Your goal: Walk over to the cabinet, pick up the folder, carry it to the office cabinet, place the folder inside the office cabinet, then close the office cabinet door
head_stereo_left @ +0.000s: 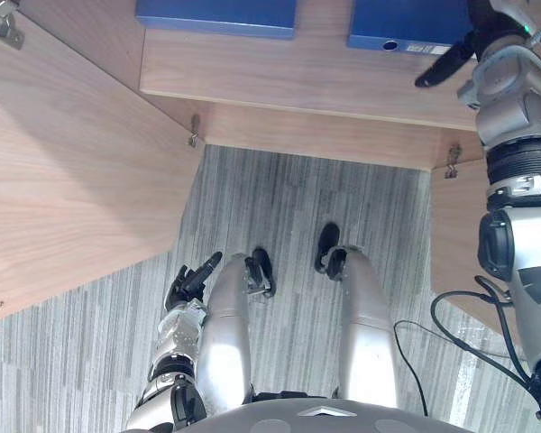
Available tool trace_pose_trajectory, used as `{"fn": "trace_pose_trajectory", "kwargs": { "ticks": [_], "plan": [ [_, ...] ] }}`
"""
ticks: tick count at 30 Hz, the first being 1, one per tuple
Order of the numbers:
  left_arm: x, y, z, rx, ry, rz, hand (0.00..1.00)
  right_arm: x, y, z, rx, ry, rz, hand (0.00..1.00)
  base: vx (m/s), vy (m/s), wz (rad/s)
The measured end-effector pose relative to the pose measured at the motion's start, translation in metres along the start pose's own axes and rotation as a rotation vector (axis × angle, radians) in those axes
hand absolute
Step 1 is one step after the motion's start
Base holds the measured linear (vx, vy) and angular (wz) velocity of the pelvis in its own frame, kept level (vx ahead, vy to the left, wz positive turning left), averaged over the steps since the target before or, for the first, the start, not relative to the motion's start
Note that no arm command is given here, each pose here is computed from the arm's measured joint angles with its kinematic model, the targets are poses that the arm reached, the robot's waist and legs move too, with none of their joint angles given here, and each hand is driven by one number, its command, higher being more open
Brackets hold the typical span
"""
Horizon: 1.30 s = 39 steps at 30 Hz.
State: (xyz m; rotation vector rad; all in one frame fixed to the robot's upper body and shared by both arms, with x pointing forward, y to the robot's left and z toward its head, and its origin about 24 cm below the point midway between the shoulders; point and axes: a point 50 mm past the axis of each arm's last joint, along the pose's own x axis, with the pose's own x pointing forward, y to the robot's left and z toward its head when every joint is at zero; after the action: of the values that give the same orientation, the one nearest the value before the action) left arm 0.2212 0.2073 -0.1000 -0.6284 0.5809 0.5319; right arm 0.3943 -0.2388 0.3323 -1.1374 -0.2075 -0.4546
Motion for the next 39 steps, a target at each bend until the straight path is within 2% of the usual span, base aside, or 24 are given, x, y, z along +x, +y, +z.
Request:
{"fn": "trace_pose_trajectory", "kwargs": {
  "ticks": [3,6,14,18,23,28,31,33,37,39],
  "plan": [
    [0.000,0.000,0.000,-0.002,-0.001,0.025,1.00,-0.023,-0.024,0.032,0.044,-0.178,-0.241,1.00,-0.06,-0.023,-0.09],
    [0.000,-0.001,-0.001,-0.003,-0.001,0.027,1.00,-0.041,-0.029,0.031,0.059,-0.229,-0.370,1.00,-0.06,-0.032,-0.03],
    [0.000,-0.003,-0.001,0.072,-0.012,0.013,1.00,-0.067,0.018,-0.034,-0.071,-0.081,-0.341,1.00,-0.06,-0.022,-0.01],
    [-0.001,-0.005,-0.006,0.131,0.004,-0.004,1.00,-0.086,0.055,-0.057,-0.144,-0.066,-0.210,1.00,-0.06,-0.025,0.02],
    [-0.006,0.002,-0.022,0.250,0.045,-0.012,1.00,-0.129,0.120,-0.056,-0.296,-0.226,0.028,1.00,-0.05,-0.014,0.05],
    [-0.014,0.023,-0.038,0.388,0.107,0.016,1.00,-0.194,0.190,-0.058,-0.232,-0.280,0.351,1.00,0.01,-0.038,0.14],
    [-0.023,0.045,-0.048,0.489,0.159,0.018,1.00,-0.217,0.204,-0.065,-0.226,-0.285,0.454,1.00,0.10,-0.021,0.14],
    [-0.033,0.066,-0.055,0.538,0.199,0.011,1.00,-0.236,0.215,-0.090,-0.243,-0.219,0.542,1.00,0.14,-0.010,0.24],
    [-0.045,0.090,-0.061,0.599,0.247,0.013,1.00,-0.261,0.236,-0.140,-0.318,-0.044,0.721,1.00,0.13,0.032,0.04],
    [-0.050,0.099,-0.066,0.672,0.287,-0.002,1.00,-0.285,0.242,-0.163,-0.336,0.046,0.824,1.00,0.11,0.072,-0.10]
  ]
}}
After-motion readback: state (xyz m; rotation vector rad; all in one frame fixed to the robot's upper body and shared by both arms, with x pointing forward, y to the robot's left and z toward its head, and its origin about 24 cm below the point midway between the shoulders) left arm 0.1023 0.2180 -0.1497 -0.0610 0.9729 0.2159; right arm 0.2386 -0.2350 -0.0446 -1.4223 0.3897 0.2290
